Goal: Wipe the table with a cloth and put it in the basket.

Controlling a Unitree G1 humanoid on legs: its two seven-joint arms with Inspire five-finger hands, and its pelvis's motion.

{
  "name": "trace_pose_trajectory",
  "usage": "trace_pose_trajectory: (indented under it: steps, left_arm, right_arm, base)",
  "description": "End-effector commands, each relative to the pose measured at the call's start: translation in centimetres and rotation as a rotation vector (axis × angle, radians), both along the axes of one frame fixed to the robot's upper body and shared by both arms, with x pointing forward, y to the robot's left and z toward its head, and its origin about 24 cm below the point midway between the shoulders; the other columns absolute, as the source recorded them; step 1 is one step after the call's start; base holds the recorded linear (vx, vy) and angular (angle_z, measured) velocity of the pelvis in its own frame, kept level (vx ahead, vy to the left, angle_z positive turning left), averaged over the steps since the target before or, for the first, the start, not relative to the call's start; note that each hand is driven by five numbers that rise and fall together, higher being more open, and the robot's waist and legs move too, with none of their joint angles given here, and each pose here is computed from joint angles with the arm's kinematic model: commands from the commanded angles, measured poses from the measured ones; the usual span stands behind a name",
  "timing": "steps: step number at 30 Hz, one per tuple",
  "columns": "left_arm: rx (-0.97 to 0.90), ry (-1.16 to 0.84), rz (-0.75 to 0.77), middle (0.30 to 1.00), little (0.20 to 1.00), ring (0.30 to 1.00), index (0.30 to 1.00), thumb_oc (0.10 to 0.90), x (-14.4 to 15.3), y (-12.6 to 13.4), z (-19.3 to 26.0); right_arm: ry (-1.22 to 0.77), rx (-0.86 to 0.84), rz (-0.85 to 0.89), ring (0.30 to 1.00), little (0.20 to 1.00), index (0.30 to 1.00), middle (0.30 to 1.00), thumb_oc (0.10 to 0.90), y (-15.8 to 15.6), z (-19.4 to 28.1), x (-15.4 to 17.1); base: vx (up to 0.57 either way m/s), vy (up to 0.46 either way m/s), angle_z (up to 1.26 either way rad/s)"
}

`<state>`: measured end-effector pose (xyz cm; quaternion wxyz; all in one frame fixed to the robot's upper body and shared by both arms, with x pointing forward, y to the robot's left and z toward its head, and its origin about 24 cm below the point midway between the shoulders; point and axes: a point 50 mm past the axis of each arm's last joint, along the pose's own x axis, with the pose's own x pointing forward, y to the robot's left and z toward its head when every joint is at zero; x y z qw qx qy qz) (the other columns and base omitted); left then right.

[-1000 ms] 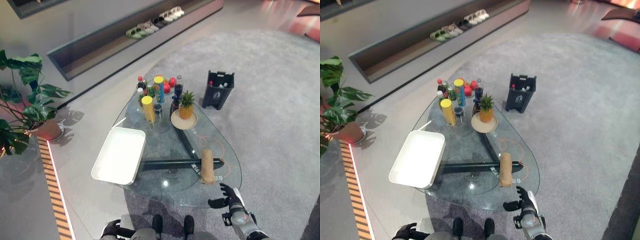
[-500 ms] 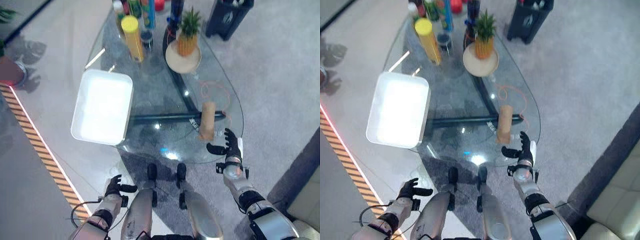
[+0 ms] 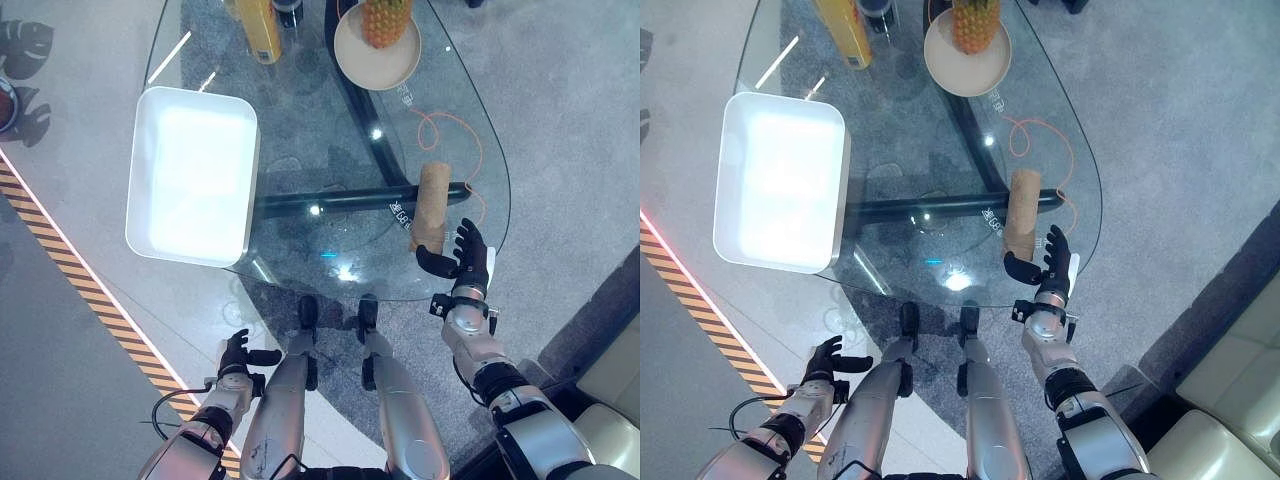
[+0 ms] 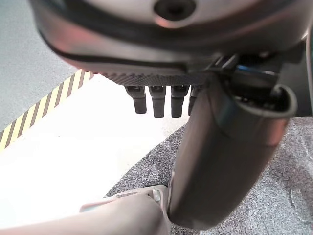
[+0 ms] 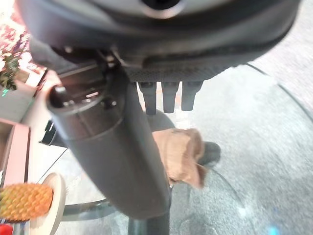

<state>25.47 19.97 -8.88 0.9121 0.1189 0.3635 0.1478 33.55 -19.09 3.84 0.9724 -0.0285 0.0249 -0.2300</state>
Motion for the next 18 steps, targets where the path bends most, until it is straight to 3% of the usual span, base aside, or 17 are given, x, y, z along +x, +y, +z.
trace_pose_trajectory:
  steps: [1, 7, 18]
  left_arm:
    - [-0.031, 0.032, 0.051, 0.900, 0.900, 0.900, 0.900, 0.800, -0.5, -1.8, -0.6]
    - [-0.061, 0.014, 0.046, 0.900, 0.900, 0.900, 0.900, 0.800, 0.6, -3.2, 0.2]
    - [-0.083, -0.026, 0.042, 0.900, 0.900, 0.900, 0.900, 0.800, 2.6, -4.1, 1.7]
  right_arm:
    - [-0.214, -0.058, -0.045, 0.900, 0.900, 0.900, 0.900, 0.800, 1.1, 5.8, 1.1]
    - [-0.307, -0.105, -0.155, 0.900, 0.900, 0.900, 0.900, 0.800, 1.9, 10.3, 2.0]
    - [-0.379, -0.139, -0.223, 0.900, 0.900, 0.900, 0.900, 0.800, 2.1, 14.2, 3.2]
  base:
    - [0.00, 0.058, 0.03]
    - [0.00, 0.082, 0.03]
    - [0.01, 0.047, -0.02]
